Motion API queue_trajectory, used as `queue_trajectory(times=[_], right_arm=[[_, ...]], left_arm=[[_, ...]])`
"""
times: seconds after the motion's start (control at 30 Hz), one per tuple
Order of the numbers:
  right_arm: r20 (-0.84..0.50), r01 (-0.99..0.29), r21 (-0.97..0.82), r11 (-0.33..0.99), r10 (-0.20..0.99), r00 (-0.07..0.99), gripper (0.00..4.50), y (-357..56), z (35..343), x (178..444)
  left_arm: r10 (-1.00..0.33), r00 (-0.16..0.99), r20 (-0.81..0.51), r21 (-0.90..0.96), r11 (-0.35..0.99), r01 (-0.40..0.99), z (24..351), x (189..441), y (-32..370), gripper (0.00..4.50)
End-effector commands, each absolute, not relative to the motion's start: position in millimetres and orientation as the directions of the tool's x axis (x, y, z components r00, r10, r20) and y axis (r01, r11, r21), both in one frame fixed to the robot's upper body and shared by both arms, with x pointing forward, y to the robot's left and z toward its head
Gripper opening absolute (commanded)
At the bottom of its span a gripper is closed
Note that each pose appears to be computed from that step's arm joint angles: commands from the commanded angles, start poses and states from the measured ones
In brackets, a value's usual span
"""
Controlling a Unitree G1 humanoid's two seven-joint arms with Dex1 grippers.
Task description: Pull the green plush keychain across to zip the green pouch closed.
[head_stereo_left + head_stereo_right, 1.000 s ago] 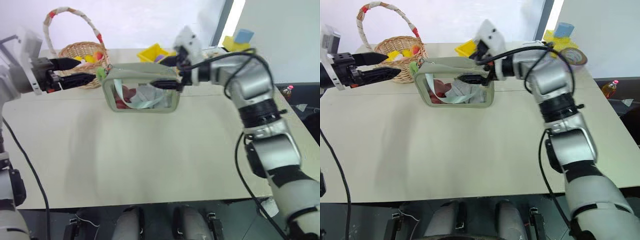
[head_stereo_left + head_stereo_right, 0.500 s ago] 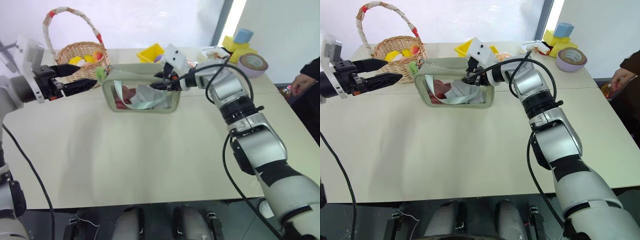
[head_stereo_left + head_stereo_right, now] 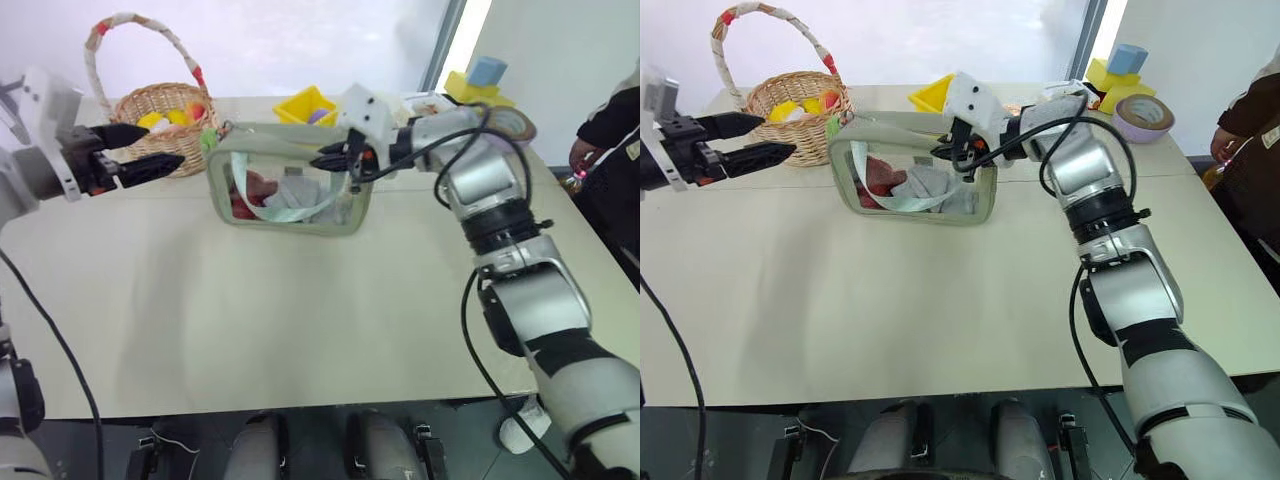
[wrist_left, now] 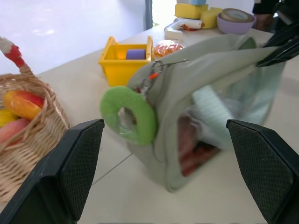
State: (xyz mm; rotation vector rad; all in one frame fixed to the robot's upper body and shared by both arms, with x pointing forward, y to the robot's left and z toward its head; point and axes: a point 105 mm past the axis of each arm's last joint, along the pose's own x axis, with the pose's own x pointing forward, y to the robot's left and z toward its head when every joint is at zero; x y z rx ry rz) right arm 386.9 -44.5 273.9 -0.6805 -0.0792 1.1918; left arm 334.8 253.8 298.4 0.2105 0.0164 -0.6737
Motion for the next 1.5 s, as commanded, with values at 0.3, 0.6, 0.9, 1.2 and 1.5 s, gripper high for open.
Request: queue_trajectory(times=[0.3,0.6,0.9,1.2,1.5], right_arm=[[-0.356,-0.847,-0.522,0.101,0.877,0.324,0.02,-31.3,248.2,351.7],[-0.302,-0.871,-0.449,0.199,0.884,0.358,3.01,-41.1,266.2,339.9],[-0.299,-0.857,-0.430,0.283,0.851,0.431,3.01,-78.9,265.9,329.4],[-0.285,-0.861,-0.407,0.305,0.853,0.436,1.70,-65.7,240.6,343.6],[-0.305,-0.889,-0.394,0.233,0.879,0.366,0.03,-58.2,231.3,333.3]], left_arm=[[-0.630,0.776,-0.043,0.243,0.747,0.619,313.6,329.6,250.7,4.50],[-0.619,0.783,-0.058,0.242,0.752,0.613,311.0,329.6,257.4,4.50],[-0.582,0.797,-0.164,0.176,0.777,0.604,272.7,324.6,284.0,4.50],[-0.595,0.782,-0.184,0.166,0.765,0.622,248.0,349.1,273.2,4.50],[-0.592,0.795,-0.130,0.142,0.782,0.606,242.7,379.8,264.8,4.50]])
